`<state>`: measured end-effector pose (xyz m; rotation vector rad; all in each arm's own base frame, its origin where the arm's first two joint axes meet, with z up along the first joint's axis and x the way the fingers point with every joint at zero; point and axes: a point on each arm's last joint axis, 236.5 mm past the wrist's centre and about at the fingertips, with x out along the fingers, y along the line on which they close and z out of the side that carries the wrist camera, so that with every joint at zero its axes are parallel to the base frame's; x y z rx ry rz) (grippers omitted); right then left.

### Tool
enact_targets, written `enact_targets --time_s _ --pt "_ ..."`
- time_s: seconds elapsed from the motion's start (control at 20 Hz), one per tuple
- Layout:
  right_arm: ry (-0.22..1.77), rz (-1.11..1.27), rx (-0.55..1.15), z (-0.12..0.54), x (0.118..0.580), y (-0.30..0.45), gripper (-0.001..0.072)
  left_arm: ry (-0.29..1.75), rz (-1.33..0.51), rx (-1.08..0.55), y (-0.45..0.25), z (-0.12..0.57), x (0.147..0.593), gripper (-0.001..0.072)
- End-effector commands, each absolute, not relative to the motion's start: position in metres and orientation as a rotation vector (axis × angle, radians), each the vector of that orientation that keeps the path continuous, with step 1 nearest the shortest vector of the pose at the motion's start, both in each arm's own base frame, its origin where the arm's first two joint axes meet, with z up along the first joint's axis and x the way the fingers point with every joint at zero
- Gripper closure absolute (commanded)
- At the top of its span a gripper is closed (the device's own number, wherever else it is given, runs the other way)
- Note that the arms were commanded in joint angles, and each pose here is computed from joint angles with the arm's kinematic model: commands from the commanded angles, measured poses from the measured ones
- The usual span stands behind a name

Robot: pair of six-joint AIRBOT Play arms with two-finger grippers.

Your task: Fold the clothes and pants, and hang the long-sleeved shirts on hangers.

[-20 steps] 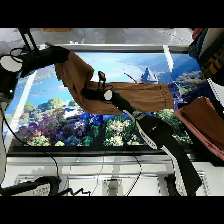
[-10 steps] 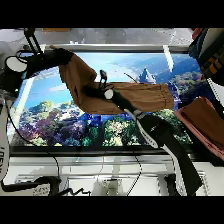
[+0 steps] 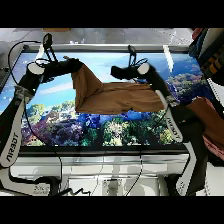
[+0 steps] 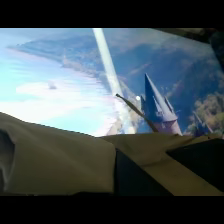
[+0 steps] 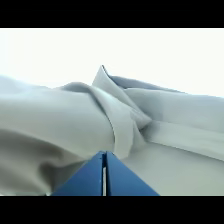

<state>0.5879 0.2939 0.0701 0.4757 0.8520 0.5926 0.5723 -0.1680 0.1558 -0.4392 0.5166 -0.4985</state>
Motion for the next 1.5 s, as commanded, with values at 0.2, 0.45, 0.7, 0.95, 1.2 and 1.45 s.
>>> enact_targets --time_s 0.2,0.45,0.7,0.95,1.2,1.45 --pt "0.843 0.582 0.389 0.122 0.572 0.24 0.0685 0.264 -0.302 -0.514 -0.112 0.211 0.605 0.07" --pt "0.867 0.584 0.374 0.118 0.567 0.24 0.0684 0.313 -0.307 -0.457 -0.128 0.197 0.599 0.0701" --pt "0.924 0.595 0.349 0.108 0.556 0.239 0.0685 0.588 -0.388 -0.519 -0.239 0.084 0.58 0.0698" --pt "0.951 0.596 0.334 0.104 0.551 0.238 0.0685 0.75 -0.522 -0.448 -0.345 0.01 0.531 0.0697" --pt "0.969 0.601 0.329 0.101 0.547 0.238 0.0685 0.851 -0.583 -0.415 -0.369 -0.01 0.502 0.0042" --pt "1.006 0.523 0.213 0.083 0.548 0.211 0.0685 0.973 -0.588 -0.284 -0.288 0.001 0.499 0.0009"
